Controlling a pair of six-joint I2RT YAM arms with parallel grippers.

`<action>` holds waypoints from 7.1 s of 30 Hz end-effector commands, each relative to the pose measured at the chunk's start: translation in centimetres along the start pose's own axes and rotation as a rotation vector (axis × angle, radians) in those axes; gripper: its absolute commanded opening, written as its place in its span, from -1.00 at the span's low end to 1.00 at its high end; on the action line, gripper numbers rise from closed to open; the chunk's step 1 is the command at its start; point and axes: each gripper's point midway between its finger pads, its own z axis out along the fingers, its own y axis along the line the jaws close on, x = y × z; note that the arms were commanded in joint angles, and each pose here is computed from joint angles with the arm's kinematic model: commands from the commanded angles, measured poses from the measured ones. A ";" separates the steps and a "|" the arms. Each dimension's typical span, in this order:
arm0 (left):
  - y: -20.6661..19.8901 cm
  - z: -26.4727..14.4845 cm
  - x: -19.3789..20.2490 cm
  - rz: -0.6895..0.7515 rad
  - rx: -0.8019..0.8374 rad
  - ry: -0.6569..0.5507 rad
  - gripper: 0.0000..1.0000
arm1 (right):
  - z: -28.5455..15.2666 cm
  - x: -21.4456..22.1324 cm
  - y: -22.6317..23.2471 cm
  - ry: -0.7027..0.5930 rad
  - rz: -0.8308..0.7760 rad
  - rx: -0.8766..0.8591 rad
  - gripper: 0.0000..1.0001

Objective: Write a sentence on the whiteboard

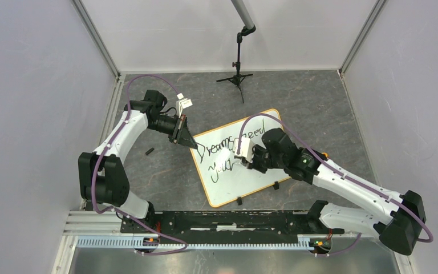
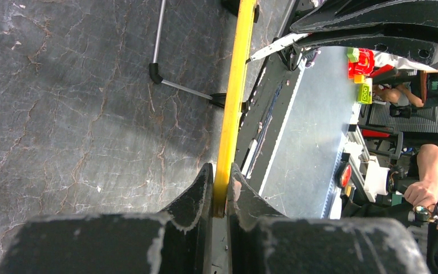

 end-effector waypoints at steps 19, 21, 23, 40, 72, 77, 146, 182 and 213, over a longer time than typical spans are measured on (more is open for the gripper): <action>1.0 0.0 -0.3 0.059 -0.073 0.015 -0.95 | -2.7 -2.7 1.2 -0.115 -0.022 -0.080 -1.00; 1.1 0.0 -0.2 0.063 -0.076 0.017 -0.95 | -2.7 -2.3 1.3 -0.114 -0.026 -0.081 -1.00; 1.1 0.0 -0.2 0.063 -0.078 0.019 -0.95 | -2.8 -2.3 1.6 -0.122 -0.034 -0.098 -1.00; 1.0 0.1 -0.3 0.074 -0.081 0.023 -0.95 | -3.5 0.6 -0.3 -0.083 -0.065 -0.001 -1.00; 1.2 0.2 0.1 0.067 -0.089 0.033 -0.95 | -2.2 0.9 -3.0 -0.037 0.002 0.118 -1.00; 1.2 0.2 -0.1 0.065 -0.088 0.032 -0.95 | -3.1 1.1 -3.7 -0.011 -0.008 0.161 -1.00; 1.3 0.3 -0.1 0.068 -0.088 0.035 -0.95 | -4.6 -0.7 -6.1 -0.023 0.052 0.245 -1.00; 1.5 0.4 0.1 0.065 -0.090 0.041 -0.95 | -2.6 5.1 0.9 0.119 0.002 -0.089 -1.00; 1.5 0.3 0.1 0.063 -0.095 0.042 -0.95 | -3.5 1.5 -4.4 0.055 -0.008 0.156 -1.00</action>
